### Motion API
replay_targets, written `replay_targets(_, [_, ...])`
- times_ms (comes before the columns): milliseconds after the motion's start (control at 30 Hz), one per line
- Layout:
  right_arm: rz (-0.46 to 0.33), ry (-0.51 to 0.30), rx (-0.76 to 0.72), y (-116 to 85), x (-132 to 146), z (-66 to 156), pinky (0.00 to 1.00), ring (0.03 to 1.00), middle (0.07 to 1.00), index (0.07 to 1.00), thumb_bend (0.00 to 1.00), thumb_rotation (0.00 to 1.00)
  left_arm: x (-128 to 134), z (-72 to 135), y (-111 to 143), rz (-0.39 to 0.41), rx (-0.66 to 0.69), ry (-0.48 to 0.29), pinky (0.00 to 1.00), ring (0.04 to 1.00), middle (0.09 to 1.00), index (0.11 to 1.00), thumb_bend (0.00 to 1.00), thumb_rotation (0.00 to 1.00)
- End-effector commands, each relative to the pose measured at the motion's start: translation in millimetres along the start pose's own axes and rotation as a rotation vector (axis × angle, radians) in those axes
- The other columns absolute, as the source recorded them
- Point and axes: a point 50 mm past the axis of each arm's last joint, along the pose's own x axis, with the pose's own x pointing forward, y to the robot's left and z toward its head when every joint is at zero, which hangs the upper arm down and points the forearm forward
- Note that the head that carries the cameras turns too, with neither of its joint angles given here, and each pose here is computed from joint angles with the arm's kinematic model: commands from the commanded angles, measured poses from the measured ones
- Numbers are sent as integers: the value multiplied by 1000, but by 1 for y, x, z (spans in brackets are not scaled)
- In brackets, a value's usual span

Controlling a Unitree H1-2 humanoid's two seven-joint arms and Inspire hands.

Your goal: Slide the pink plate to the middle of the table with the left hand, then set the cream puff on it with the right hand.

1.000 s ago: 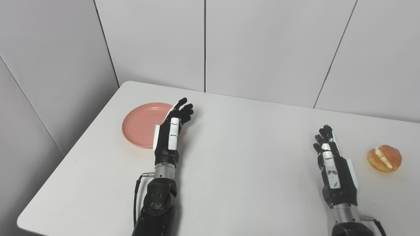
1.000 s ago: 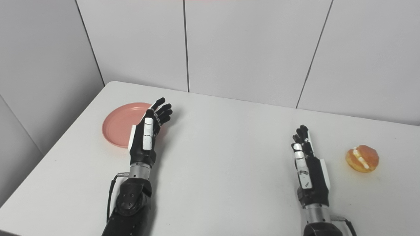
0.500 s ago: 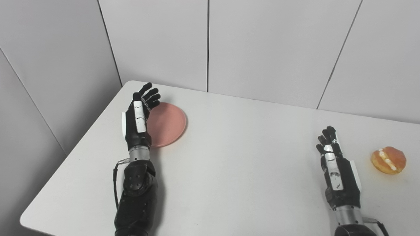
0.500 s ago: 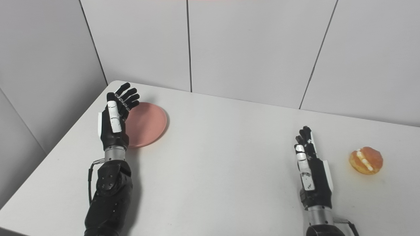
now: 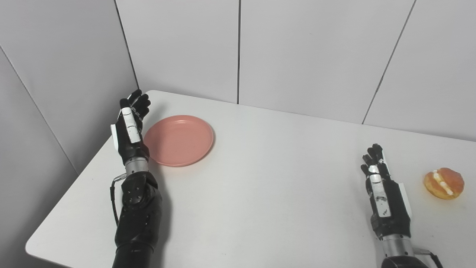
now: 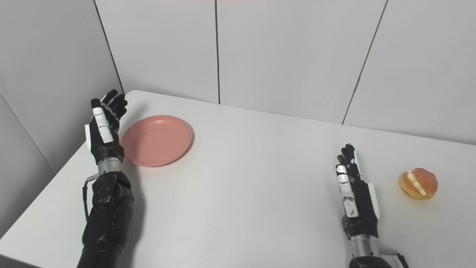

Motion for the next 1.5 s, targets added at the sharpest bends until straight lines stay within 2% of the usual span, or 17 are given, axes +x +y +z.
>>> replay_targets(0, [-20, 75, 27, -3, -23, -25, 1000, 1000, 1000, 1000, 552, 843, 23, 21, -6, 2, -29, -101, 829, 795, 777, 748, 795, 1000])
replay_targets(233, [-11, 70, 22, -1, -23, -23, 1000, 998, 1000, 1000, 569, 840, 30, 16, 7, 41, 11, -62, 846, 818, 802, 768, 842, 1000])
replay_targets(467, [-17, 65, 22, -2, -23, -22, 1000, 995, 1000, 996, 547, 831, 34, 0, 15, 53, 46, 0, 897, 844, 825, 797, 803, 1000])
replay_targets(567, [-20, 68, 16, -2, -23, -22, 1000, 992, 1000, 993, 556, 832, 35, -6, 15, 51, 35, 40, 878, 844, 827, 802, 757, 1000])
replay_targets(633, [-20, 69, 14, -3, -23, -23, 1000, 995, 1000, 994, 559, 826, 34, -9, 13, 26, 32, 79, 895, 863, 848, 828, 748, 1000])
replay_targets(767, [-13, 70, 29, -1, -22, -25, 1000, 994, 1000, 992, 581, 812, 29, -14, 7, -38, 47, 111, 924, 893, 872, 861, 757, 1000])
replay_targets(833, [-12, 68, 30, -1, -22, -24, 1000, 998, 1000, 997, 558, 820, 26, -16, 4, -69, 55, 133, 945, 903, 885, 875, 756, 1000])
replay_targets(967, [-17, 63, 31, 0, -21, -24, 1000, 999, 1000, 997, 562, 812, 20, -18, -2, -141, 73, 163, 919, 894, 882, 886, 774, 1000])
replay_targets(1200, [-16, 63, 20, -1, -22, -23, 1000, 999, 1000, 998, 597, 823, 11, -17, -11, -183, 80, 201, 922, 890, 879, 884, 765, 1000])
replay_targets(1333, [-17, 63, 12, -1, -22, -22, 1000, 993, 1000, 994, 577, 820, 9, -16, -15, -201, 91, 210, 912, 886, 873, 876, 792, 1000])
replay_targets(1467, [-18, 70, 23, 0, -21, -23, 1000, 990, 1000, 988, 599, 804, 4, -17, -20, -213, 84, 230, 881, 864, 845, 844, 794, 1000])
